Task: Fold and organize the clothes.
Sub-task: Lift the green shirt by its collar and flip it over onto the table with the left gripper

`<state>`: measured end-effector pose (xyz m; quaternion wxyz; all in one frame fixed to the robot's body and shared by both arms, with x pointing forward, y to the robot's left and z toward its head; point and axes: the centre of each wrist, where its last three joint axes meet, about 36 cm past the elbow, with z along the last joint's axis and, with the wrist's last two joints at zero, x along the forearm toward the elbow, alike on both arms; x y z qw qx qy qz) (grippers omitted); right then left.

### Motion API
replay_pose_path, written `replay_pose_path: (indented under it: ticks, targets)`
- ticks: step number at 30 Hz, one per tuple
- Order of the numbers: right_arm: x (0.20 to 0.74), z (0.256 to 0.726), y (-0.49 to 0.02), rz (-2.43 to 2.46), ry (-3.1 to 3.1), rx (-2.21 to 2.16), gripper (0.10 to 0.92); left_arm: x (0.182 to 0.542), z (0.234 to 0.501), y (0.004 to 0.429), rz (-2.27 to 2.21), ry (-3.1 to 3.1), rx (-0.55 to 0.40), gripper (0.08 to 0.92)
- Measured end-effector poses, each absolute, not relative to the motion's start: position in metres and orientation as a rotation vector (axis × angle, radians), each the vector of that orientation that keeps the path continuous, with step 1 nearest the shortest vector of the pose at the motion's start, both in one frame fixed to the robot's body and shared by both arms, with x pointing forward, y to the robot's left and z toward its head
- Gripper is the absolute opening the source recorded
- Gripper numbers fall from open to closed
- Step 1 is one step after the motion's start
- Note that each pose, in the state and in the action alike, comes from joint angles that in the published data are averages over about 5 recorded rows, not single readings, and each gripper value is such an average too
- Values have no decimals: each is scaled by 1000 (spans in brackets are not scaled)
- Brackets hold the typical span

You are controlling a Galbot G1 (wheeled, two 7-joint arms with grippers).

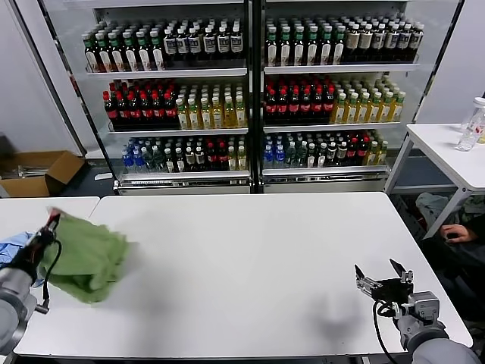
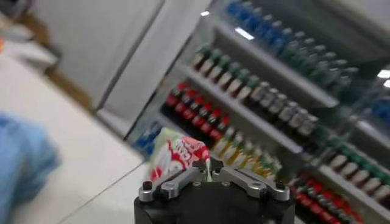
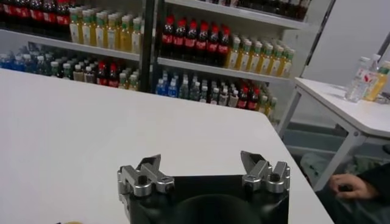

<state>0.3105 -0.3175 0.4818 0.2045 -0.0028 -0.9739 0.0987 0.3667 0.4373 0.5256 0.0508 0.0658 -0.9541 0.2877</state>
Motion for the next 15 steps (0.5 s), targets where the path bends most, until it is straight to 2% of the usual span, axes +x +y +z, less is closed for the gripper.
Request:
replay_pose_path:
  ticks: [2,5,12,15]
  targets:
    - [310,482,-318,272,-2717,-11,823,370,529,422,816,-2927,141,98]
    - [309,481,-319,270,-2719,-16,823,378,515,391,722,-2928,56,98]
    - [309,484,-323,269,-2730,-28,823,401,445,299,469,-2865,-114,98]
    - [309,485,-324,264,-2733,-33,823,409,423,258,372,-2839,-200,98]
